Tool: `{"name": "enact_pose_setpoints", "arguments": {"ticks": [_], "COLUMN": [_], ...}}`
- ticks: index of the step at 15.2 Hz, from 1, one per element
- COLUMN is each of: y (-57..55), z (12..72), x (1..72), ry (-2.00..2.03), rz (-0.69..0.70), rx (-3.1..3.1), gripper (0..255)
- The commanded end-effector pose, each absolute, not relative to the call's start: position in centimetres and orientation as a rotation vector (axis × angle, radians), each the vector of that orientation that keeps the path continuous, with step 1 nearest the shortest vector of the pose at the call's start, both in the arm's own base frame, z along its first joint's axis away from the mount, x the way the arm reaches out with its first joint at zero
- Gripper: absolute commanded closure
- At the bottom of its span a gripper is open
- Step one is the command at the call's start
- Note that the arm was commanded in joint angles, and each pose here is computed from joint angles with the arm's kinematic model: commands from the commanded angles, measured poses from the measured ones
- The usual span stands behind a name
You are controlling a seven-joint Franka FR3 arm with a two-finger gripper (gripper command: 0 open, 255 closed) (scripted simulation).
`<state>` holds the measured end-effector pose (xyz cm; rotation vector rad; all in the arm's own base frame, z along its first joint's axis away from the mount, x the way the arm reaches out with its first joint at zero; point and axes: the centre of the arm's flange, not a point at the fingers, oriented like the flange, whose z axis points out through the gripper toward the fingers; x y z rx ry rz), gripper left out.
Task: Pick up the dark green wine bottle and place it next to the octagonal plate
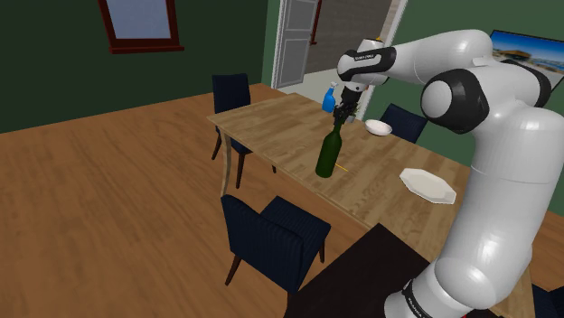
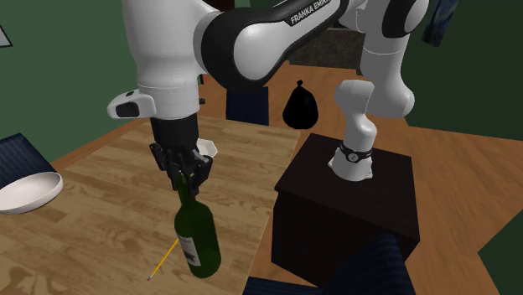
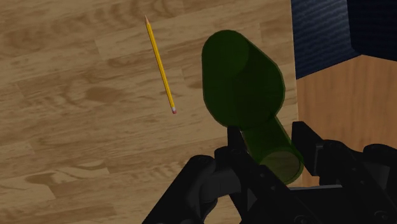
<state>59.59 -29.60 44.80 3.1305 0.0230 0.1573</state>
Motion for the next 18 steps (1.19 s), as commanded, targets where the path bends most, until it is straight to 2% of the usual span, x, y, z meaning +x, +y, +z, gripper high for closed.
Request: {"name": "enact_pose_setpoints", "arguments": {"ticks": [1, 16, 18], "y": [-29.6, -29.6, -30.9], "z": [45.3, 53.0, 53.0], "x": [59.6, 59.6, 57.3], "ry": [0.023, 0.023, 0.023], "rz": [0.156, 0.156, 0.156], "rx": [3.131, 3.131, 3.131], "gripper": [255, 255, 255]}}
